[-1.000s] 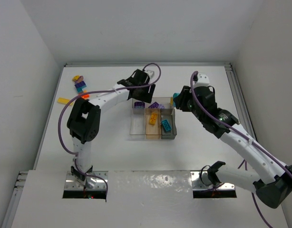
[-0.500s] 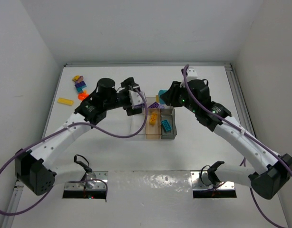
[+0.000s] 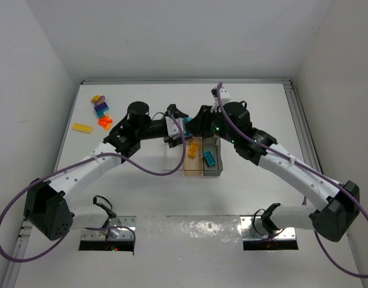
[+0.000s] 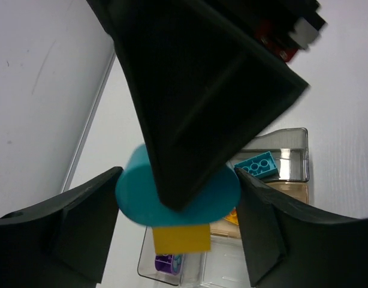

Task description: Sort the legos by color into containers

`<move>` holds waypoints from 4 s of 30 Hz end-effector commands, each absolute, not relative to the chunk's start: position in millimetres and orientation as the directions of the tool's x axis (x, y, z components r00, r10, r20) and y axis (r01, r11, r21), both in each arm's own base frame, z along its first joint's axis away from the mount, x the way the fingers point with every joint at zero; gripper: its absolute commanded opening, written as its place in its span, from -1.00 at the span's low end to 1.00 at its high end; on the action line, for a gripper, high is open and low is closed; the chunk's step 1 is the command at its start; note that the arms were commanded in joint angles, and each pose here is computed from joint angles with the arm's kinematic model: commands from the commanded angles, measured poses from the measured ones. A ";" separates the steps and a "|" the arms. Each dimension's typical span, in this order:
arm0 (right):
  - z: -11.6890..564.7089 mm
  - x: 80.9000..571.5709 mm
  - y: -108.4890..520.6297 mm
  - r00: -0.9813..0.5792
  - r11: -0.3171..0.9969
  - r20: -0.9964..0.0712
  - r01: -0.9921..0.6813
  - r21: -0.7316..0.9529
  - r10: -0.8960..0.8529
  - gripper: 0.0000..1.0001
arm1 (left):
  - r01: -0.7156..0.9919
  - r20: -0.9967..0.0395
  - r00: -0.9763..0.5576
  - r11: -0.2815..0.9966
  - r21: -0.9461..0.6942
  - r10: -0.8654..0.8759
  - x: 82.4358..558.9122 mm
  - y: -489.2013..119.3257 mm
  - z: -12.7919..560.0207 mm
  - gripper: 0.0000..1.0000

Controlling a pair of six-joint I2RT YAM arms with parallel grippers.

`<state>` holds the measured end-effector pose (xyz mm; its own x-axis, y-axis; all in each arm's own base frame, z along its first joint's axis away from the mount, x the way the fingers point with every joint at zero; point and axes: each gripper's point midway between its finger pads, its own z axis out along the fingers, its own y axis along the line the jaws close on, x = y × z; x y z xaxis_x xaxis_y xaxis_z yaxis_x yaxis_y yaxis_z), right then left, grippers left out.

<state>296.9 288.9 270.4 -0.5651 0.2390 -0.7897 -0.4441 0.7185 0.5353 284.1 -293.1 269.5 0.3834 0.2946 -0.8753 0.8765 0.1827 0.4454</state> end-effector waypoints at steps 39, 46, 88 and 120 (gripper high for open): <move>322.2 296.7 277.3 -0.451 0.729 -0.846 -0.472 0.496 0.283 -1.00 | 0.842 -0.853 0.373 0.253 0.477 0.366 291.7 -273.0 287.5 0.57; 315.7 296.5 279.3 -0.464 0.719 -0.834 -0.465 0.517 0.300 -1.00 | 0.851 -0.861 0.406 0.217 0.478 0.305 282.9 -280.6 300.8 0.45; 216.9 305.2 160.9 -0.558 0.936 -0.800 -0.108 0.336 0.222 -1.00 | 0.912 -0.864 -0.102 0.392 0.116 0.493 302.8 -282.9 155.5 -0.85; 105.3 329.8 183.7 -0.756 0.969 -0.647 -0.071 0.237 0.103 -0.53 | 0.265 -0.813 -0.582 0.941 -0.212 -0.019 407.5 -163.5 217.6 0.73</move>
<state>308.9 176.7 87.4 -0.7957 0.0973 -0.5978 -0.0612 0.9691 0.2391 407.4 -208.9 204.0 -0.5728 0.0581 -0.8176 0.4373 0.8654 -0.2449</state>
